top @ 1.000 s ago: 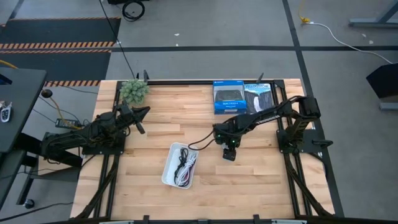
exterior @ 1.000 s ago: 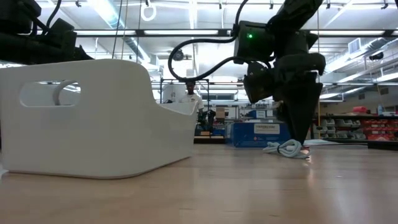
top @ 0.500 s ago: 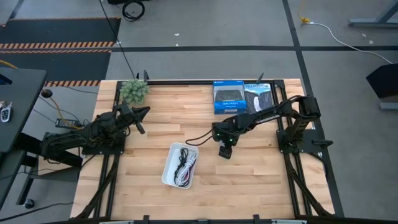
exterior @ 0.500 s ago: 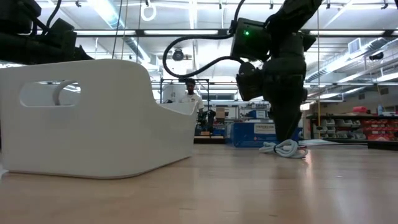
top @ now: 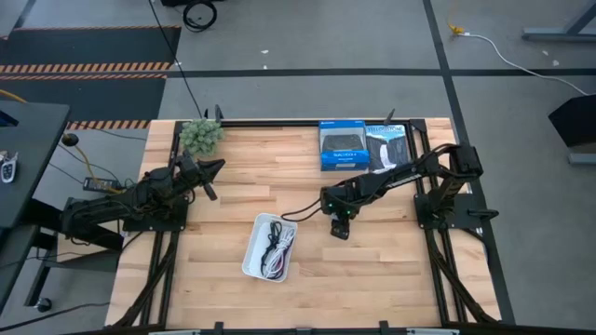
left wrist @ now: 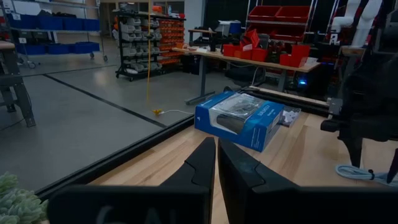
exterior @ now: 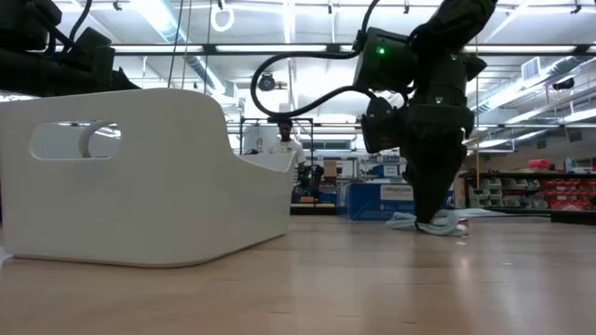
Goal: Pick and place USB-C Cables
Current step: Put the blue charger cable into the white bin
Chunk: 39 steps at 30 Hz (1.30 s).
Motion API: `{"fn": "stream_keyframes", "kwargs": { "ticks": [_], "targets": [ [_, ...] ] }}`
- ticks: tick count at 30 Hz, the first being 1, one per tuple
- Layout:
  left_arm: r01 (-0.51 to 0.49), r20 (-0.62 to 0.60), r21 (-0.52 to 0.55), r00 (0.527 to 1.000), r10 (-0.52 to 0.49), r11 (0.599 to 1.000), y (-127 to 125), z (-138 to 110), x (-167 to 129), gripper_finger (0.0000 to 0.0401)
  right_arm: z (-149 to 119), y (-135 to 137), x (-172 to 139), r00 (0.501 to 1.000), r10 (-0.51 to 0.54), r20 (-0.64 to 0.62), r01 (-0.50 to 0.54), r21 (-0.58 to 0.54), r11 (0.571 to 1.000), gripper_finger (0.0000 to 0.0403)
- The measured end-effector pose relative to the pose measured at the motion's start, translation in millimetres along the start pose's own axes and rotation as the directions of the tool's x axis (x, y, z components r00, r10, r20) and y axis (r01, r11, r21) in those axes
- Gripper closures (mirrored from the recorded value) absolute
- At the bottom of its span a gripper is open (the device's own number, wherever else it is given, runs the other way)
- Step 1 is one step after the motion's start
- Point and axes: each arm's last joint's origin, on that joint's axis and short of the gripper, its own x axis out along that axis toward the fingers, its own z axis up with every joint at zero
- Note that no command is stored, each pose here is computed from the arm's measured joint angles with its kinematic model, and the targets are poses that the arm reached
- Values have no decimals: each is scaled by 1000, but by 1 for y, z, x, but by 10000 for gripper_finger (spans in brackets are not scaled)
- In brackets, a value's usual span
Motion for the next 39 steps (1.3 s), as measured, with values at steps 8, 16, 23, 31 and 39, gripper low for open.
{"fn": "stream_keyframes", "kwargs": {
  "ticks": [8,16,23,31,39],
  "targets": [
    [0,0,0,1000,0,1000,0,0,0,376,-5,8,2,996,-87,23,90,-162,983,236],
    [0,0,0,1000,0,1000,0,0,0,376,-8,13,4,993,-117,32,121,-244,962,330],
    [0,0,0,1000,0,1000,0,0,0,376,-8,15,1,993,-111,42,119,-277,953,361],
    [0,0,0,1000,0,1000,0,0,0,376,4,27,-31,987,-36,154,90,-357,930,359],
    [0,0,0,1000,0,1000,0,0,0,376,34,64,-83,899,185,396,63,-536,842,356]
  ]
}}
